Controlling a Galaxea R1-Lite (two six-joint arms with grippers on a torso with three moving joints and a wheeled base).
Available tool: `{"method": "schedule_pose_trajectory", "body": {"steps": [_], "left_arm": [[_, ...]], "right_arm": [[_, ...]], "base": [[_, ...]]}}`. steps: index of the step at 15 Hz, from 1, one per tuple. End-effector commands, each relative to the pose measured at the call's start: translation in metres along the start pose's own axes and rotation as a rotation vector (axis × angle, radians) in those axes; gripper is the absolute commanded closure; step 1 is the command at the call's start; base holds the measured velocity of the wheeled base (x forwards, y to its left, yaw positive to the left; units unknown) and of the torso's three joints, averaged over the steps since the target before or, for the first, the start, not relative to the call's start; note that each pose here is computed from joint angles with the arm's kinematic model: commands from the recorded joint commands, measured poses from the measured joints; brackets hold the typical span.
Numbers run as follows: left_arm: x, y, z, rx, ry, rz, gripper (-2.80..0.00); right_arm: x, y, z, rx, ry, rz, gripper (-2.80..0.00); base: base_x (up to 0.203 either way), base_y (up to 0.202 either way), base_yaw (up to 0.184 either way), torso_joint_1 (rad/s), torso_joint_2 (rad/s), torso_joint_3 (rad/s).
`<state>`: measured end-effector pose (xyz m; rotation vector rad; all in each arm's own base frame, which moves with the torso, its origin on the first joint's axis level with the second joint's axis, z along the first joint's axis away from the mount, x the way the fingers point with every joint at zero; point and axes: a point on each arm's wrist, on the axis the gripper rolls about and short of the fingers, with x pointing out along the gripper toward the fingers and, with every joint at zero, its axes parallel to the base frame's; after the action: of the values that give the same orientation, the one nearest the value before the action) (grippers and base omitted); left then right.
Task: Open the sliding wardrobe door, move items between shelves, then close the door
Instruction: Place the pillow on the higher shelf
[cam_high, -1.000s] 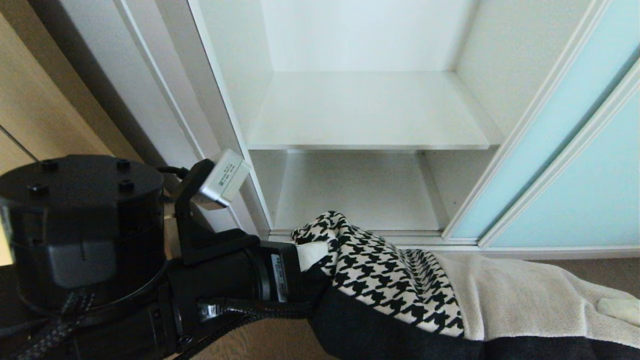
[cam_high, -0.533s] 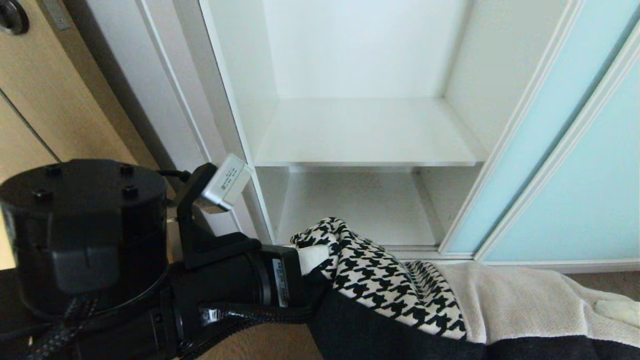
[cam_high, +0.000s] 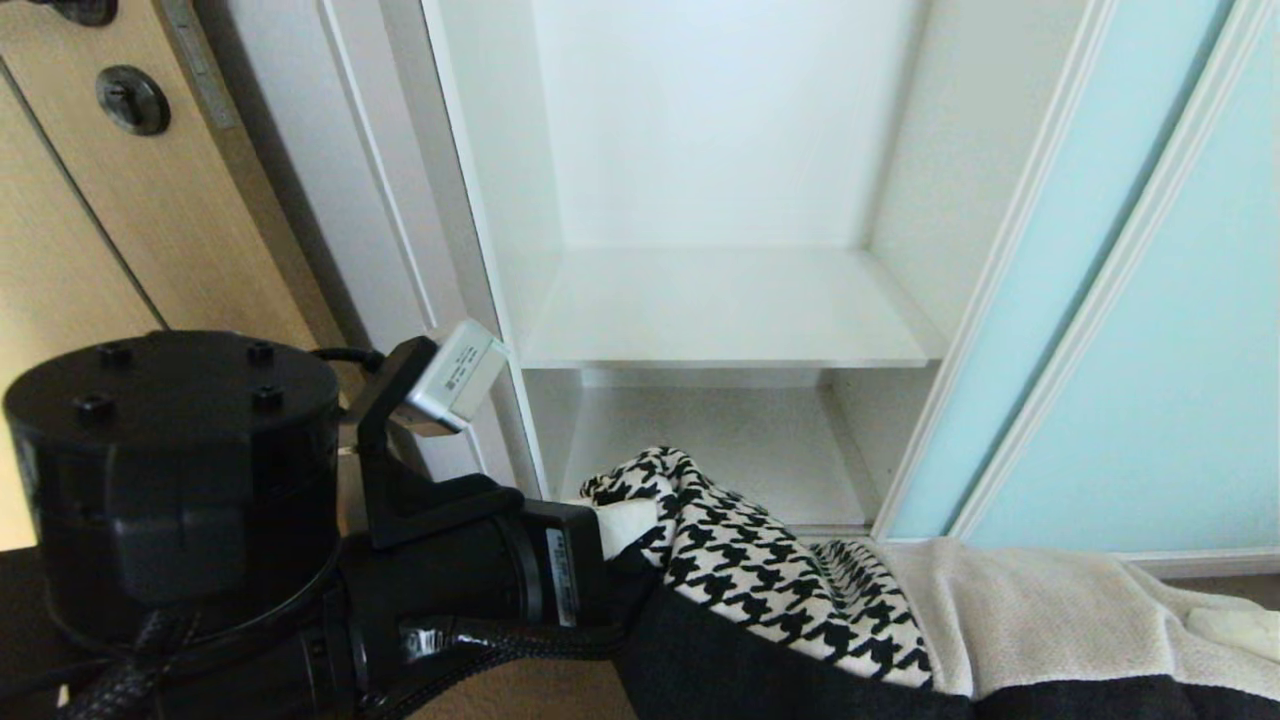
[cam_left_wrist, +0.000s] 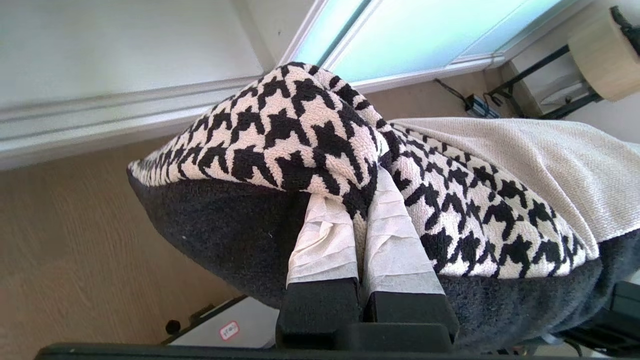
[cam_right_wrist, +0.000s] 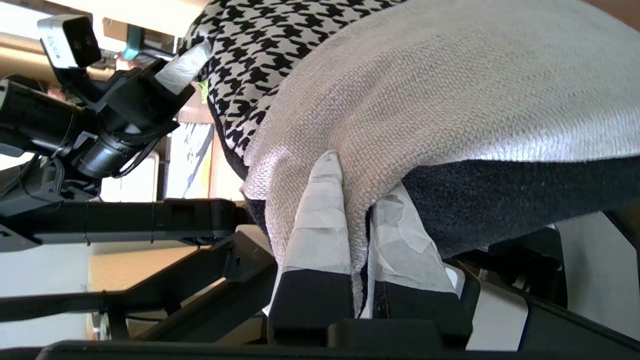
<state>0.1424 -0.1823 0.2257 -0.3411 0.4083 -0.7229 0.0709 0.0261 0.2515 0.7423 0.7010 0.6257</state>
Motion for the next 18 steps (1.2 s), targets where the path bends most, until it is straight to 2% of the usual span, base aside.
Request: {"method": "schedule_pose_trajectory", "body": {"steps": [1, 12, 18], "left_arm": [[-0.0012, 0.0005, -0.0004, -0.005, -0.002, 0.0, 0.0], [-0.0025, 0.0018, -0.0016, -0.003, -0.002, 0.005, 0.0], [-0.0021, 0.0029, -0.0038, 0.004, 0.007, 0.008, 0.0]], "right_arm": [[0.0018, -0.0003, 0.0007, 0.007, 0.013, 0.001, 0.0], [0.0017, 0.0003, 0.0011, 0.025, 0.01, 0.004, 0.0], [0.0018, 0.0007, 0.0016, 0.02, 0.008, 0.007, 0.0]], "base": [[0.0, 0.0, 0.0, 0.001, -0.01, 0.111], [0.007, 0.0, 0.0, 0.001, 0.0, 0.012], [0.192, 0.0, 0.001, 0.004, 0.0, 0.004]]}}
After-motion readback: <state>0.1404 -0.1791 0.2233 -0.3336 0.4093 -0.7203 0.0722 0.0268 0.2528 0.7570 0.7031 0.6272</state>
